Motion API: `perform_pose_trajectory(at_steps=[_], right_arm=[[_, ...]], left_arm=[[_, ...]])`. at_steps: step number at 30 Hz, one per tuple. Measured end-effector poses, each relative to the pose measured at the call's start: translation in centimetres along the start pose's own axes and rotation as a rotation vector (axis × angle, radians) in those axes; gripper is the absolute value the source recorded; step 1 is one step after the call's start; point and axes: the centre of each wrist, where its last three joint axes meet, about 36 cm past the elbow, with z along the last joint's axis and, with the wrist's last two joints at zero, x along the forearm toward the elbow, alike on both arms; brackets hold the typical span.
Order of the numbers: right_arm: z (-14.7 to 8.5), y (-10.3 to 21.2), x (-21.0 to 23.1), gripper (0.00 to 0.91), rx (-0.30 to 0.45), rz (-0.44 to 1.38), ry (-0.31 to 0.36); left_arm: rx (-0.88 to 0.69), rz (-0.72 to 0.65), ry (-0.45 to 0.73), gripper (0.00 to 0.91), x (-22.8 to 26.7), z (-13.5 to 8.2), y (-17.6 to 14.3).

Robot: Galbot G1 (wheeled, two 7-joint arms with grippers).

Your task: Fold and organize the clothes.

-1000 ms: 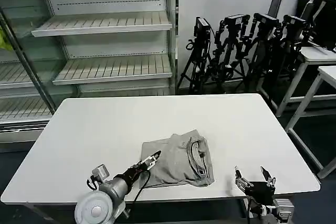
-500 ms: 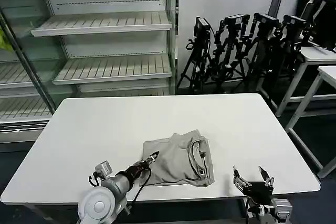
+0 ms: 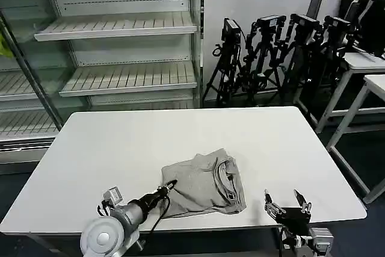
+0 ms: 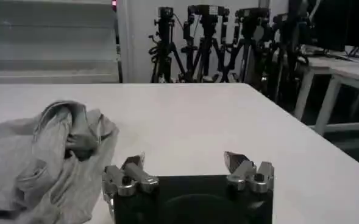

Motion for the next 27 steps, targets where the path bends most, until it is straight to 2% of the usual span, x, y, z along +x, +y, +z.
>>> perform_pose_trajectory(at_steps=[6,11,20,23,27], right_arm=[[-0.2,0.0,-0.3,0.907,0.002,-0.008,-0.001],[-0.3,0.0,-0.9,0.907,-0.002,-0.020,0.000],[-0.7,0.3,-2.3,0.907,-0.018,-0.053,-0.013],[-0.9,0.6,-2.8,0.907,-0.022,-0.063,-0.020],[-1.0,0.9,-3.0,0.907,-0.022,-0.072,-0.025]], left_arm=[[0.032,0.000,-0.035,0.020,1.5,-1.2,0.8],[0.059,-0.047,-0.076,0.020,3.6,-3.3,3.0],[0.074,-0.203,-0.226,0.020,10.9,-10.6,8.6],[0.062,-0.225,-0.273,0.020,13.2,-13.0,8.8],[0.031,-0.207,-0.308,0.020,14.6,-14.5,7.3]])
